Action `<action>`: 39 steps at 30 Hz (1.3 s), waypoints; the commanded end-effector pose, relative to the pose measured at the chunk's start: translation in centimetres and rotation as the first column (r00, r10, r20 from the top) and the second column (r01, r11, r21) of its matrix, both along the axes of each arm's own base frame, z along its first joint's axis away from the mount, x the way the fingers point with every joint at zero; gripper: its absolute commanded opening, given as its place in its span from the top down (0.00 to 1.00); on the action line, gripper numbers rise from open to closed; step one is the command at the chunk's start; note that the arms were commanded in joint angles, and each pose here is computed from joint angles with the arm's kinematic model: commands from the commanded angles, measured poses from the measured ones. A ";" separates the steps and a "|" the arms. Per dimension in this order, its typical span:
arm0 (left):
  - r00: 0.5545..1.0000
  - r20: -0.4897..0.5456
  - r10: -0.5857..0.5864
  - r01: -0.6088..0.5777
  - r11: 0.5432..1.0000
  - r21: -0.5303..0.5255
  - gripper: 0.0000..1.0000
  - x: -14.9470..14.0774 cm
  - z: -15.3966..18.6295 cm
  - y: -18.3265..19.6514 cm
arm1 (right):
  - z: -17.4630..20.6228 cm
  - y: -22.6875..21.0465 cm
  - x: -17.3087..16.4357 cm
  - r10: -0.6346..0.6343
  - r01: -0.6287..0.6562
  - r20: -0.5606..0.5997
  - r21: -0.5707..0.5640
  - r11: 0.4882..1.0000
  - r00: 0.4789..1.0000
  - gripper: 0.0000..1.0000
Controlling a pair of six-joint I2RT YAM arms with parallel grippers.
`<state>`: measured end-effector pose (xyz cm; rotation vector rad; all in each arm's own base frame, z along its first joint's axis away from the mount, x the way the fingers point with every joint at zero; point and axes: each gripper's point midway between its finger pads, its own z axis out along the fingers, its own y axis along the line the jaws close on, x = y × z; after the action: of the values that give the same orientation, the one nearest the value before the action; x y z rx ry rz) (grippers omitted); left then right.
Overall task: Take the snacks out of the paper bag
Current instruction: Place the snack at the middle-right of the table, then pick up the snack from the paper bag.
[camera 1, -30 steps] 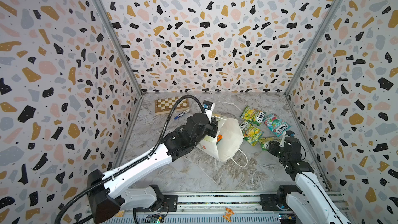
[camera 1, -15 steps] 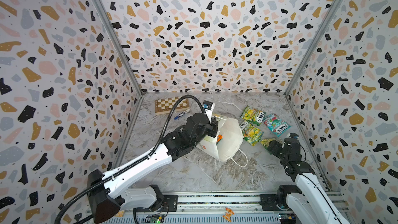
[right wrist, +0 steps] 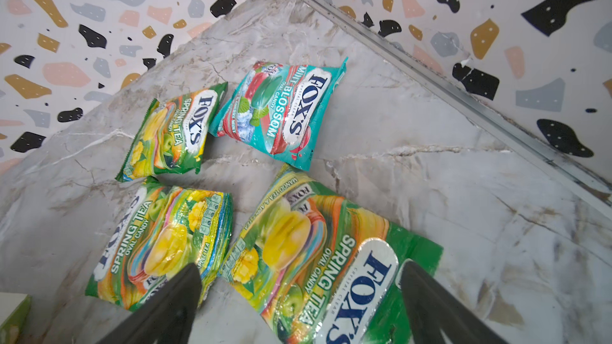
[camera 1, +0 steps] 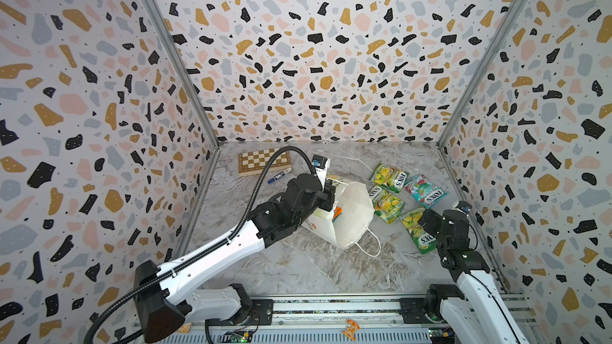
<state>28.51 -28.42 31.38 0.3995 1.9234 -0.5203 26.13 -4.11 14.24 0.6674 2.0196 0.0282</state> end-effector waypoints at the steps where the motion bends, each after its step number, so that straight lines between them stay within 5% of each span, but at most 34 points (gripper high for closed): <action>1: 0.998 0.054 -0.008 0.011 0.999 -0.043 1.00 -0.2 2.4 -0.1 | 3.7 0.5 0.9 0.047 -0.044 0.110 -0.029 0.999 0.993 0.04; 5: 0.998 0.058 -0.016 0.018 0.999 -0.049 1.00 -0.3 2.5 -0.2 | 5.8 2.4 1.5 0.162 -0.157 0.184 -0.038 0.987 0.970 0.04; 9: 0.998 0.063 -0.022 0.025 0.998 -0.055 1.00 -0.4 2.7 -0.2 | 7.9 7.1 2.3 0.405 -0.417 0.280 -0.021 0.909 0.870 0.05; 15: 0.997 0.076 -0.030 0.035 0.997 -0.075 1.00 -0.6 3.2 -0.1 | 10.4 15.0 1.1 0.710 -0.764 0.384 -0.017 0.645 0.591 0.09; 24: 0.995 0.084 -0.048 0.056 0.994 -0.092 1.00 -1.0 3.6 -0.3 | 11.0 23.8 -3.0 0.906 -0.951 0.354 -0.113 0.288 0.232 0.14; 33: 0.995 0.091 -0.052 0.061 0.993 -0.102 1.00 -1.1 3.9 -0.2 | 8.8 29.9 -5.4 0.964 -0.994 0.262 -0.089 0.066 0.040 0.23; 39: 0.995 0.090 -0.051 0.060 0.993 -0.101 1.00 -1.1 3.9 -0.1 | 6.3 32.2 -5.6 0.984 -0.997 0.180 -0.068 0.026 0.014 0.25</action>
<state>27.63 -28.54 33.24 0.4143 1.8726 -0.5911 19.85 27.29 19.53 -0.9007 1.9087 1.0680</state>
